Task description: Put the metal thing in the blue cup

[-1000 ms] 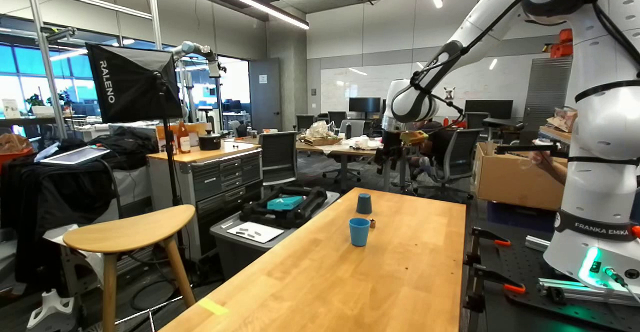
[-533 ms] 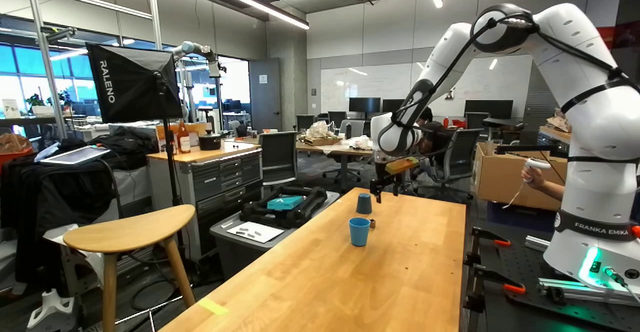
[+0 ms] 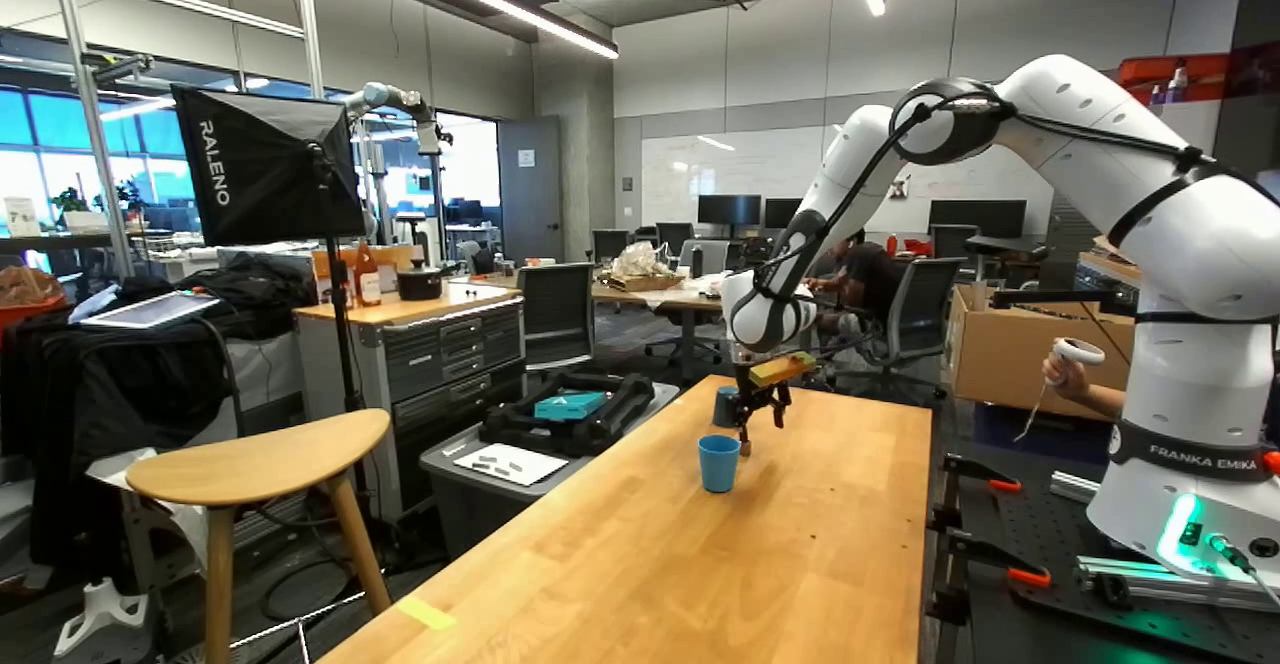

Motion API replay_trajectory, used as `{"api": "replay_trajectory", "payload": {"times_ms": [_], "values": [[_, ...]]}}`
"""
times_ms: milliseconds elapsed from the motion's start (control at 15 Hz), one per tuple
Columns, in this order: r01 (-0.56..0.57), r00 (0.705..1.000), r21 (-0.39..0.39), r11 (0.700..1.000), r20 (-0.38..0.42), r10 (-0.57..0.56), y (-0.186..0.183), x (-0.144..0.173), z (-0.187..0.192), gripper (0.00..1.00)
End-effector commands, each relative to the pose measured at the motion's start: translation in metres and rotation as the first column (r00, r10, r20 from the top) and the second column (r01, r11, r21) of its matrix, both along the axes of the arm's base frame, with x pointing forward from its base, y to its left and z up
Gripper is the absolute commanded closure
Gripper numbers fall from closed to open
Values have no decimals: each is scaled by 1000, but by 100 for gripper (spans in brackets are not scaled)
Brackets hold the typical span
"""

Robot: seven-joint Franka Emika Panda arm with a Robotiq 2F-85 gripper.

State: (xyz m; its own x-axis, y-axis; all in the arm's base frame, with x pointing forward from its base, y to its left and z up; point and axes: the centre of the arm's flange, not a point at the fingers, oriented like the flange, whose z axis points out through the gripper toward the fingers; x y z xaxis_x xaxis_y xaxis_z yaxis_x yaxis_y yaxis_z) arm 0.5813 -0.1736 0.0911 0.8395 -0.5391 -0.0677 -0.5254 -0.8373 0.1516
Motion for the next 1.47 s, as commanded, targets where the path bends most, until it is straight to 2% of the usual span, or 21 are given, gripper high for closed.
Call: {"api": "replay_trajectory", "payload": {"times_ms": [0, 133, 200, 267, 333, 533, 800, 1000, 1400], "values": [[28, 1000, -1, 1000, 11, -28, -2, 25, -30, 0], [30, 999, -1, 1000, 17, -30, 0, 26, -41, 0], [27, 999, -1, 1000, 24, -27, 0, 27, -45, 25], [24, 999, -3, 1000, 32, -24, 1, 27, -48, 26], [24, 999, 0, 1000, 46, -24, 2, 27, -48, 32], [29, 998, 6, 1000, 62, -30, 2, 31, -45, 58], [36, 996, 6, 999, 76, -36, -2, 33, -38, 87], [8, 998, 40, 999, 67, -10, 0, 26, -10, 89], [-167, 984, 150, 974, 83, 156, 22, -7, 56, 88]]}}
